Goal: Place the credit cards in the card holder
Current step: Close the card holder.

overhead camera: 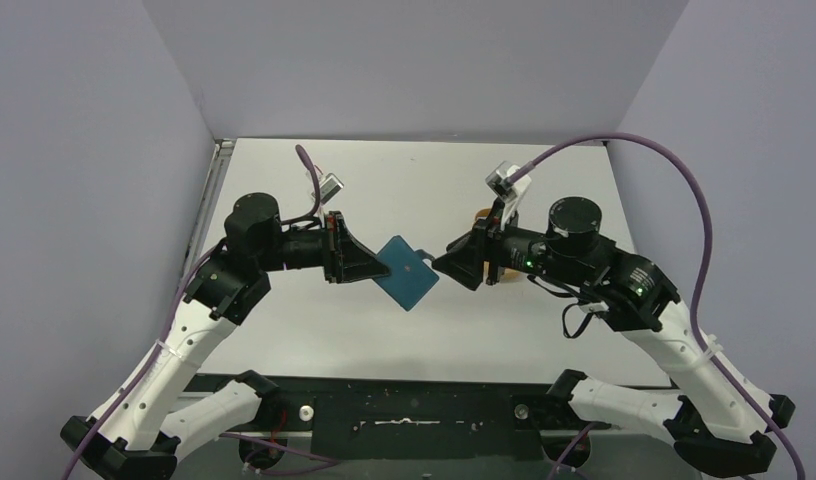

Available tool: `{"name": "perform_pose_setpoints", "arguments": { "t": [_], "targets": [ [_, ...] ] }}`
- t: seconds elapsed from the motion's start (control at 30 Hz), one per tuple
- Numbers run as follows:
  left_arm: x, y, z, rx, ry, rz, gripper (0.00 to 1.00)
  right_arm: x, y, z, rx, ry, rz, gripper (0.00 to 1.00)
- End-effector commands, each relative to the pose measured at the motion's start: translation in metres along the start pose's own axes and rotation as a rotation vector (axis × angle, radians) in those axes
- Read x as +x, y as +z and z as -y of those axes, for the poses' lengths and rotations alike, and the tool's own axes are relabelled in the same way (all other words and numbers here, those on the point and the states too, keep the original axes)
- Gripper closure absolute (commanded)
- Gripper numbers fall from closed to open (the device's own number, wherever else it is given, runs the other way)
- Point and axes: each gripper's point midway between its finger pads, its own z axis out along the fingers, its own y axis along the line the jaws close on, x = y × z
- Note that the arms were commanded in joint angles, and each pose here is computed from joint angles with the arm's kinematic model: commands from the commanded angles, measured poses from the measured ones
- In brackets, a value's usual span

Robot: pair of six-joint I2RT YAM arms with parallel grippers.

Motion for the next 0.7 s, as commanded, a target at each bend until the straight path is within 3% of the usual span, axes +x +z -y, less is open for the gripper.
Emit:
{"name": "perform_pose_setpoints", "arguments": {
  "t": [0.0,0.57,0.67],
  "targets": [
    [-0.0186,-0.0062,0.0246,0.054,0.088,0.046,1.0,-0.0144,0.0076,-0.008,-0.042,0.008,0.03,0.54],
    [-0.0169,-0.0068,0.0244,0.056,0.091,0.04,1.0,-0.0155,0.011,-0.0048,-0.026,0.014,0.029,1.0],
    [-0.0164,-0.0069,0.0239,0.053,0.088,0.037,1.0,-0.0172,0.011,-0.0071,-0.037,0.008,0.028,1.0]
  ]
}}
